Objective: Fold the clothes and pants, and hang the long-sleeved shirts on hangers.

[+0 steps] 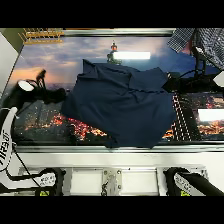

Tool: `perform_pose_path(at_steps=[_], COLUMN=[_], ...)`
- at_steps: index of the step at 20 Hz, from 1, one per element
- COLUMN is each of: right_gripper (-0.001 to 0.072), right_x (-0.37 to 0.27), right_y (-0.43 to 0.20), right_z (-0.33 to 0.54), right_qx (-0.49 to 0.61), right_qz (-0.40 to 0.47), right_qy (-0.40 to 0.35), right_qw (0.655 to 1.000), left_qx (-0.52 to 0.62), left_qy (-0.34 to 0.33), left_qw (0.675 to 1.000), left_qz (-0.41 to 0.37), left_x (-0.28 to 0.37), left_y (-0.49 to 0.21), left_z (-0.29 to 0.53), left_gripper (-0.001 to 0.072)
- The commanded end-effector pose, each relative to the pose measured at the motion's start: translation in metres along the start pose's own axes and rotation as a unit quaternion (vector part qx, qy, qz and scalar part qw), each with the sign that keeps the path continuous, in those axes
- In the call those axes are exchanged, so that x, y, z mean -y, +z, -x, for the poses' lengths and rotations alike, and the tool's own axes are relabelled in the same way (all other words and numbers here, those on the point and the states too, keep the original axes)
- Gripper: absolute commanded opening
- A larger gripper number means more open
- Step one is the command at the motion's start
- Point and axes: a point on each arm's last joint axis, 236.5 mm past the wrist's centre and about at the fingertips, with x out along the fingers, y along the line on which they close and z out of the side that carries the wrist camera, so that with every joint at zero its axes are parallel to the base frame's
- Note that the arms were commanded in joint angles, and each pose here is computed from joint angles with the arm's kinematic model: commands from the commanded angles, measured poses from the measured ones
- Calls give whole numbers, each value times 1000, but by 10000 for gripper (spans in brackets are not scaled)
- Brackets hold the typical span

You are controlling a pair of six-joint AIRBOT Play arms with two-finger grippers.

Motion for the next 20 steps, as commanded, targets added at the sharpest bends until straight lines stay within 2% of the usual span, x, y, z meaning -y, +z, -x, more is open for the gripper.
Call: perform_pose_path(at_steps=[1, 2, 7, 11, 15, 18, 20], right_gripper=[371, 371, 371, 370, 371, 371, 371], right_x=[0, 0, 0, 0, 0, 0, 0], right_y=[0, 0, -1, -1, -1, -1, -1], right_z=[0, 0, -1, -1, -1, -1, -1], right_qx=[-1, -1, -2, -2, -2, -2, -2], right_qz=[0, 0, -1, -1, -1, -1, -1], right_qy=[0, 0, 0, 0, 0, 0, 0], right_qw=[1000, 1000, 1000, 1000, 1000, 1000, 1000], left_qx=[5, -16, -61, -68, -63, -26, -2], left_qy=[32, 50, 84, 82, 41, 5, 8], left_qw=[999, 998, 982, 972, 961, 963, 967], left_qz=[13, 41, 160, 207, 267, 270, 256], left_x=[-21, -39, -100, -105, -94, -82, -79], left_y=[19, 5, -89, -131, -136, -106, -91], left_z=[29, 29, 14, -8, -30, -32, -33], left_gripper=[293, 557, 570, 570, 569, 569, 569])
